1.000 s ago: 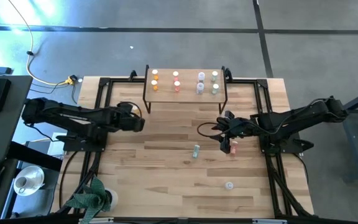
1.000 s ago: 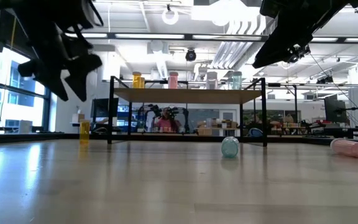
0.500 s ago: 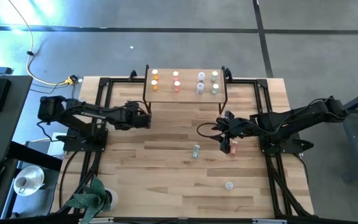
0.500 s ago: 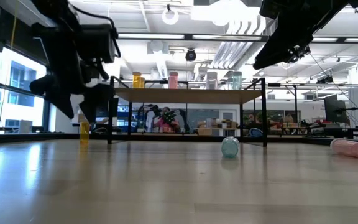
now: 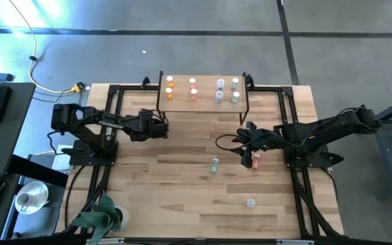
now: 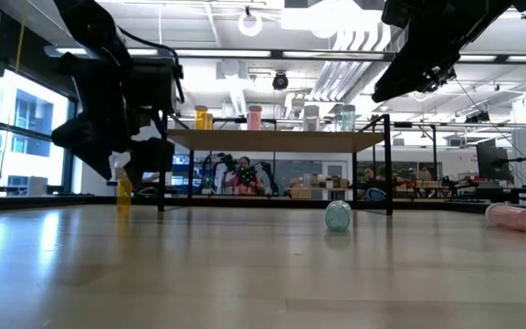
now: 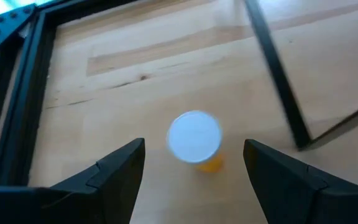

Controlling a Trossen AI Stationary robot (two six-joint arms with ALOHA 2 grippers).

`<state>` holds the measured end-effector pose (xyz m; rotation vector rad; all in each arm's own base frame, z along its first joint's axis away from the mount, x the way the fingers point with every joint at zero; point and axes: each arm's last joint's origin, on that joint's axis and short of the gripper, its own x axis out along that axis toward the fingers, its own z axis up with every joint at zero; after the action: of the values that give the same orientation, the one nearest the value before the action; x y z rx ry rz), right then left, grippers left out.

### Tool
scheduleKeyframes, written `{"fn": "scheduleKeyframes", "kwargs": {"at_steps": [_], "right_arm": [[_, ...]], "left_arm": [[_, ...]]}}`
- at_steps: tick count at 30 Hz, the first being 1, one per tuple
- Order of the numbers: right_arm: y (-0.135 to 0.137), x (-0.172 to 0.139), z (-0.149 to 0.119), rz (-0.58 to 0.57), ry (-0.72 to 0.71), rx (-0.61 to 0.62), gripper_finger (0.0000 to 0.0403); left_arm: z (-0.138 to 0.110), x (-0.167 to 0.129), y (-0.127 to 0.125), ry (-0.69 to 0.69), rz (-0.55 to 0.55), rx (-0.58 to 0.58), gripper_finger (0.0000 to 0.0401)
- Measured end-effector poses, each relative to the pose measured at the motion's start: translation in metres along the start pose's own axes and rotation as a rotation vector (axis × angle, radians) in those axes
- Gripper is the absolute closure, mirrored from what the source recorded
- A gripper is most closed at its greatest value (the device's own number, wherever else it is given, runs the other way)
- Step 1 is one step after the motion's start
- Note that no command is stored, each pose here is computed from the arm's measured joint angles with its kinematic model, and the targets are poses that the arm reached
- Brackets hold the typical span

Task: Pick and place medicine bottles onto shelf by color
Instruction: Align the orange pill bottle with the other orange pill bottles on the shelf

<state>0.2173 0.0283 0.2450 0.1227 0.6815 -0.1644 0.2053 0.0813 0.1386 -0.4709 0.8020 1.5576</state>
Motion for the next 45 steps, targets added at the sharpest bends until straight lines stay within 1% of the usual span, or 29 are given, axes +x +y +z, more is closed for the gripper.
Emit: {"fn": "scheduleKeyframes", "kwargs": {"at_steps": [6,16,20,32,36,43,45], "right_arm": [[0.0,0.0,0.0,0.0,0.0,0.0,0.021],[0.0,0.0,0.0,0.0,0.0,0.0,0.021],[0.0,0.0,0.0,0.0,0.0,0.0,0.021],[0.0,0.0,0.0,0.0,0.0,0.0,0.021],[0.0,0.0,0.0,0.0,0.0,0.0,0.021],[0.0,0.0,0.0,0.0,0.0,0.0,0.021],[0.0,0.0,-0.0001,0.0,0.001,0.0,0.021]], "left_arm": [[0.0032,0.0011,-0.0036,-0.053,-0.01,0.009,0.0149],[0.0027,0.0011,-0.0031,-0.045,-0.008,0.018,0.0202],[0.0024,0.0011,-0.0032,-0.034,-0.012,0.052,0.0222],[0.0017,0.001,-0.0018,-0.023,-0.003,0.073,0.0278],[0.0017,0.001,-0.0017,-0.025,-0.002,0.083,0.0287],[0.0026,-0.0004,0.0009,-0.03,0.01,0.141,0.0286],[0.0051,-0.0033,0.0035,-0.036,0.015,0.139,0.0286]]}}
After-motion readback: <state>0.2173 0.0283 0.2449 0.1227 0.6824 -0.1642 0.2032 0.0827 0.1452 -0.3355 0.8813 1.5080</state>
